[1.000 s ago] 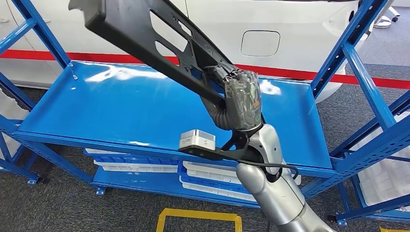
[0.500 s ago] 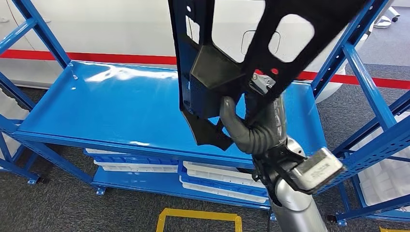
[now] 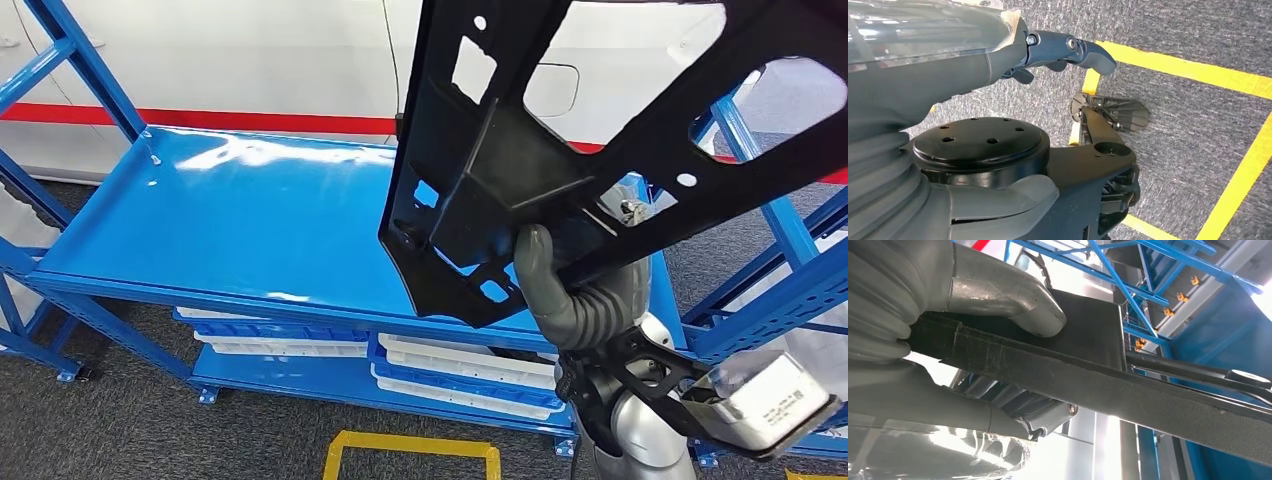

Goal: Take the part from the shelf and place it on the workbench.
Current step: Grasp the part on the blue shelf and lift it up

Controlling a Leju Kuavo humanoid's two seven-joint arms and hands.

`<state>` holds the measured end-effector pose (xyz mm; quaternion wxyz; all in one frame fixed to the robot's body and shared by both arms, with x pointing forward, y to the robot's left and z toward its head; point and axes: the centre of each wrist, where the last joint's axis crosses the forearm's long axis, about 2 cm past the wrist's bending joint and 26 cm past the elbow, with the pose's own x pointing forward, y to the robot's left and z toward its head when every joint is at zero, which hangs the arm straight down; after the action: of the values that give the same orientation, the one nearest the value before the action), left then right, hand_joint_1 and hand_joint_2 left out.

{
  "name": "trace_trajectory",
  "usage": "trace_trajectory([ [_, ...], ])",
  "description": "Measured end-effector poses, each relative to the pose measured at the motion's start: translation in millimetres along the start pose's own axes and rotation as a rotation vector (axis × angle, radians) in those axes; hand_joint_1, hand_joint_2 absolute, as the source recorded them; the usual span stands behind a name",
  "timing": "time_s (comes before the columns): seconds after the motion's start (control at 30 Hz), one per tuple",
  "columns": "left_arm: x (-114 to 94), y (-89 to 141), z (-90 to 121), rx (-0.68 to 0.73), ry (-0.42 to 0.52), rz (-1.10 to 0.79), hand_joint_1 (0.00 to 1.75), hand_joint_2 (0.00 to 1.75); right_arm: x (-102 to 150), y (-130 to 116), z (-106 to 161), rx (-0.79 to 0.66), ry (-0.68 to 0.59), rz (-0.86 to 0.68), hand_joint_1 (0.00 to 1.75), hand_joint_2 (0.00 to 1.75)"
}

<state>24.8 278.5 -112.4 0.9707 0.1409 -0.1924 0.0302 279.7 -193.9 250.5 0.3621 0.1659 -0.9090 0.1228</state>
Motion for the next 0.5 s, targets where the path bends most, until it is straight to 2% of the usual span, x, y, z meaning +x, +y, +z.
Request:
trace_trajectory([
  [0.5, -0.2, 3.3, -1.0, 0.001, -0.003, -0.005, 0.0, 1.75, -0.2, -11.7, 18.7, -0.019, 0.014, 0.013, 1.75, 1.75],
])
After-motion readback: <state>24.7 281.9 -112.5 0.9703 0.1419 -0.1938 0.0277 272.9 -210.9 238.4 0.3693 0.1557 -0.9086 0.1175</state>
